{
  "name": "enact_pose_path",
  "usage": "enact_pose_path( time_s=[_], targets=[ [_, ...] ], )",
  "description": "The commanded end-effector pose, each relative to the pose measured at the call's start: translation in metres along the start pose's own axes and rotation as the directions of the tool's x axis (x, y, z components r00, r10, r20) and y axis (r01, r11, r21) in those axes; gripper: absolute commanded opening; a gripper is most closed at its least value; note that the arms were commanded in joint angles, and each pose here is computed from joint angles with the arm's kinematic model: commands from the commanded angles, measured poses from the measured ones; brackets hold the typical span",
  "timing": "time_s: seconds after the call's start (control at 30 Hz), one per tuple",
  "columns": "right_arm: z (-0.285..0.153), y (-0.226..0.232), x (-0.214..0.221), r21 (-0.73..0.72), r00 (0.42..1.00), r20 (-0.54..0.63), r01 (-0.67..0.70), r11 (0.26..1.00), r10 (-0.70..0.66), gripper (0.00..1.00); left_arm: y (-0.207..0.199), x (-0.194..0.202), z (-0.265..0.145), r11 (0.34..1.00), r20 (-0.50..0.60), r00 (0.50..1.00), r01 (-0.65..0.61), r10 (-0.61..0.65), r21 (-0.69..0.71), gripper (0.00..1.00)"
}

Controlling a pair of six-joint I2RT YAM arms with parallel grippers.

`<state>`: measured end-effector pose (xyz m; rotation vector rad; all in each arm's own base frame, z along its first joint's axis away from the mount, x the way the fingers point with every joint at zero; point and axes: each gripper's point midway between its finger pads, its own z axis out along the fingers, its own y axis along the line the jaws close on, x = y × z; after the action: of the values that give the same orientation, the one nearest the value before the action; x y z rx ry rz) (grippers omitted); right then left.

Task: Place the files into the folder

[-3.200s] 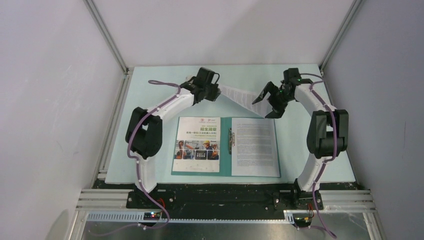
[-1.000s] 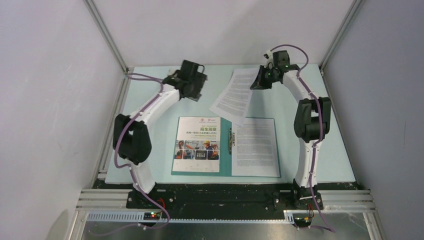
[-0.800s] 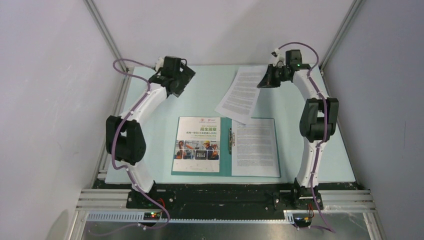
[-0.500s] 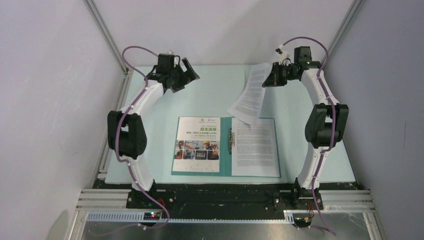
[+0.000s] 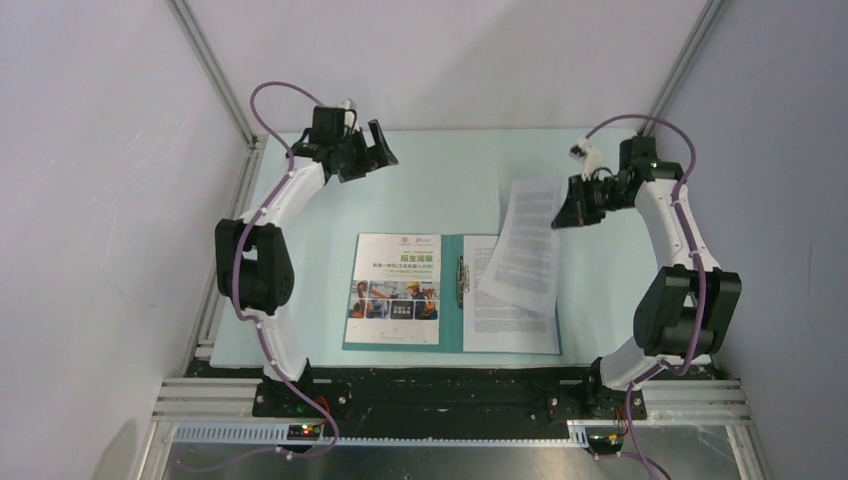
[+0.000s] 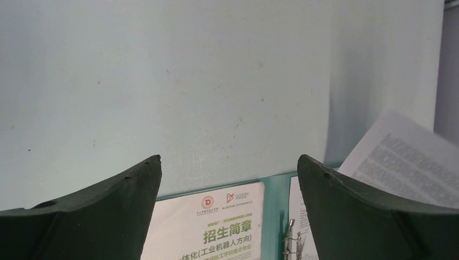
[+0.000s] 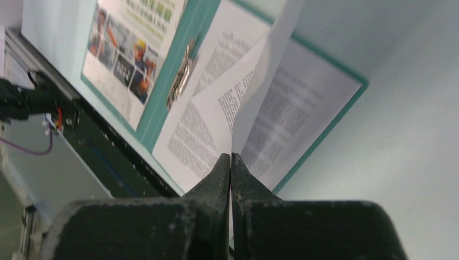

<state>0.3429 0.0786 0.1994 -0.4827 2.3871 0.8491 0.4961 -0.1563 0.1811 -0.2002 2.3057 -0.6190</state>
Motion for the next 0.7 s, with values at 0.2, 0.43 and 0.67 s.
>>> enact_pose_path(
  time_s=[0.2,0.43,0.67],
  targets=[
    [0.029,-0.023,0.072,-0.023,0.982,-0.188,0.013,1.0,-0.017,0.0,-0.003,-0.006,-0.034,0.995,0.035,0.995,-0.099,0.099,0.015,1.0],
    [0.05,-0.034,0.073,-0.062,0.969,-0.247,-0.019,0.998,0.003,0.0,-0.002,0.001,-0.042,0.992,0.028,0.992,-0.126,0.126,0.018,1.0],
    [0.061,-0.022,0.087,-0.117,0.937,-0.349,-0.062,0.991,0.017,0.0,0.005,0.009,-0.049,0.989,0.02,0.989,-0.145,0.145,-0.004,1.0]
  ],
)
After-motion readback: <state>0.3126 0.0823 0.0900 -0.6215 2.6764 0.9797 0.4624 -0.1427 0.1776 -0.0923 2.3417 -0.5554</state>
